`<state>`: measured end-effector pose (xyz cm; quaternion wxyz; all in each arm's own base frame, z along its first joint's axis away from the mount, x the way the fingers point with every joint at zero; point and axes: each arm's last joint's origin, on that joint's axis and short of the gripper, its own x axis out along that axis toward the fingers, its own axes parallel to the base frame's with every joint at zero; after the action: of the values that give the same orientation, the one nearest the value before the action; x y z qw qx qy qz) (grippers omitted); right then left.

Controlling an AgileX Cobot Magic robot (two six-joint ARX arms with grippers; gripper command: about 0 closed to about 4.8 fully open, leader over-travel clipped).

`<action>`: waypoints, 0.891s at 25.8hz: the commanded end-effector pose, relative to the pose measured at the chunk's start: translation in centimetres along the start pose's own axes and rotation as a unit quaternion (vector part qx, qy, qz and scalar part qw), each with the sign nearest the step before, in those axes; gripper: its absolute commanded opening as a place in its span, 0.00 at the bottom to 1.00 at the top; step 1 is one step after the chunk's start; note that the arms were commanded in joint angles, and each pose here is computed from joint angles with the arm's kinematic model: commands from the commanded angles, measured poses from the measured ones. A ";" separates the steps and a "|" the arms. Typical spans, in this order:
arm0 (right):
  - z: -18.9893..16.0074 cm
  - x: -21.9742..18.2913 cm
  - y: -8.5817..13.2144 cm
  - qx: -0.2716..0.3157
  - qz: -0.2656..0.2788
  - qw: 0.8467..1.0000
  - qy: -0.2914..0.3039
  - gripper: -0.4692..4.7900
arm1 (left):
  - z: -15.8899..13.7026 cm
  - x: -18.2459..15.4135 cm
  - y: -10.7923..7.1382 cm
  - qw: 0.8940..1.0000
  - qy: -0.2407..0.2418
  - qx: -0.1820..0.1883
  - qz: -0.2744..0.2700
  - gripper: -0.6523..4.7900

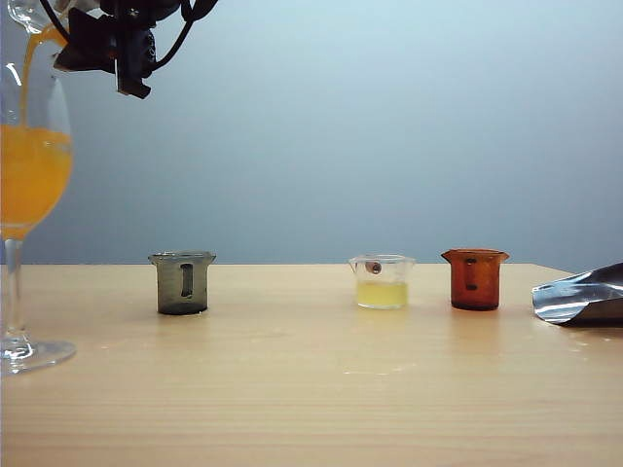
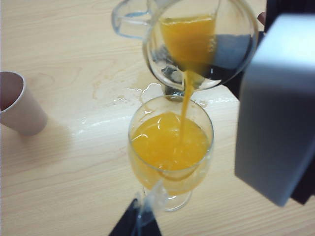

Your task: Pick up the second measuring cup from the left, pour the orange juice inside into the goblet, and finally put the measuring cup back in its original place.

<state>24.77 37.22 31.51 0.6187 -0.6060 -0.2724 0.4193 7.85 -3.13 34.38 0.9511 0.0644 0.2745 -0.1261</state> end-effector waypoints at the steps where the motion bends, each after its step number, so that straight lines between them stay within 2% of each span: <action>1: 0.3 -0.3 -1.0 -0.007 -0.025 1.000 -0.008 0.31 | 0.2 -0.1 0.0 1.000 -0.007 -0.001 -0.001 0.11; 9: 0.3 -0.3 -1.0 -0.018 -0.025 0.999 -0.010 0.31 | 0.2 -0.1 0.0 1.000 -0.007 -0.001 -0.001 0.11; 18: 0.6 -0.4 -1.5 -0.020 -0.053 0.998 -0.022 0.31 | 0.2 -0.1 0.0 1.000 -0.007 -0.001 -0.001 0.11; 23: 0.8 -0.3 -1.5 -0.053 -0.054 0.997 -0.023 0.31 | 0.2 -0.1 0.0 1.000 -0.007 -0.001 -0.001 0.11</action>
<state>24.37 37.57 32.20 0.6016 -0.6134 -0.3193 0.3999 7.85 -3.13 34.38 0.9511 0.0646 0.2745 -0.1262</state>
